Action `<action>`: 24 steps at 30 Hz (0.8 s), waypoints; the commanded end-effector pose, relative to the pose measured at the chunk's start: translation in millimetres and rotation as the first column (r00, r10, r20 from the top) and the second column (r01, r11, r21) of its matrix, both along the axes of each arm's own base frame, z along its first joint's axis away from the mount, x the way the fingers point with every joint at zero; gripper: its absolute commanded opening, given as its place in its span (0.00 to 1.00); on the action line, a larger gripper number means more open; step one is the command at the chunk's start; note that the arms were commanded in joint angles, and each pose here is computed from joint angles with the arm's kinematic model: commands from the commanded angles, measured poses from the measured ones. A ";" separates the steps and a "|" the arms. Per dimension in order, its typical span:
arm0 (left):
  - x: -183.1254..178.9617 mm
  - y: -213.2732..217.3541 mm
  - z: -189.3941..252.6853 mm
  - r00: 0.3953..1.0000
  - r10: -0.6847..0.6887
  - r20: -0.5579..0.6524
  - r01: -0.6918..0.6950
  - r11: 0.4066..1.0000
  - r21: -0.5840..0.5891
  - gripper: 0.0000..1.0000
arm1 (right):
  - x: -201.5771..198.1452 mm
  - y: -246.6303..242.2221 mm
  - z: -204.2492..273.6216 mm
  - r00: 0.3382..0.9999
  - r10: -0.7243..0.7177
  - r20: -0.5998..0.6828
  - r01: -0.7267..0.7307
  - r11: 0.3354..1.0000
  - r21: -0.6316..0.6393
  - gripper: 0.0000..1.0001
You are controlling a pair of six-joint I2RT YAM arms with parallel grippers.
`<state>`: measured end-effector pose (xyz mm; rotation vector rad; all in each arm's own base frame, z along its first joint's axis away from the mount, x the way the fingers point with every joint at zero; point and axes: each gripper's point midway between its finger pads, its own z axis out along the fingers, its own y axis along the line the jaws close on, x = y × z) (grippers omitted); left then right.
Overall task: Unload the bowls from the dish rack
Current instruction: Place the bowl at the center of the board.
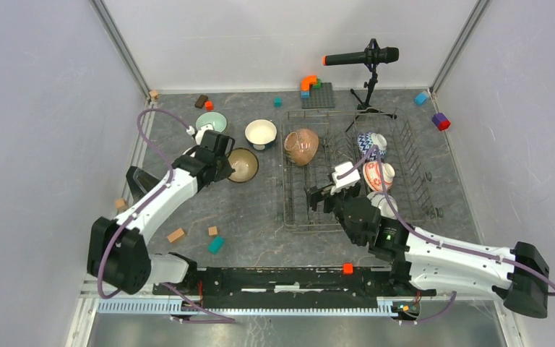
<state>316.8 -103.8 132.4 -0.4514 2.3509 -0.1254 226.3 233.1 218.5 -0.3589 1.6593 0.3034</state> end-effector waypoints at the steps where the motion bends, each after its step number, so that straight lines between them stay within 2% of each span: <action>1: 30.8 -6.1 15.8 0.987 0.139 0.083 -0.125 0.980 -0.151 0.02 | 7.4 -12.2 -0.5 0.998 -0.049 -0.036 0.054 0.986 0.158 0.98; 5: 29.3 -1.0 -3.6 0.984 0.169 0.051 -0.156 0.968 -0.196 0.02 | 16.2 -17.1 -2.9 0.997 -0.051 -0.063 0.061 0.981 0.184 0.98; 14: 34.3 7.2 -24.0 0.980 0.199 0.019 -0.193 0.965 -0.180 0.02 | 25.8 -15.4 -15.8 0.993 -0.001 -0.118 0.032 0.964 0.263 0.98; 24: 42.5 16.0 -47.9 0.972 0.229 -0.046 -0.234 0.953 -0.193 0.02 | 21.9 -15.5 -33.0 0.992 0.017 -0.127 0.017 0.966 0.260 0.98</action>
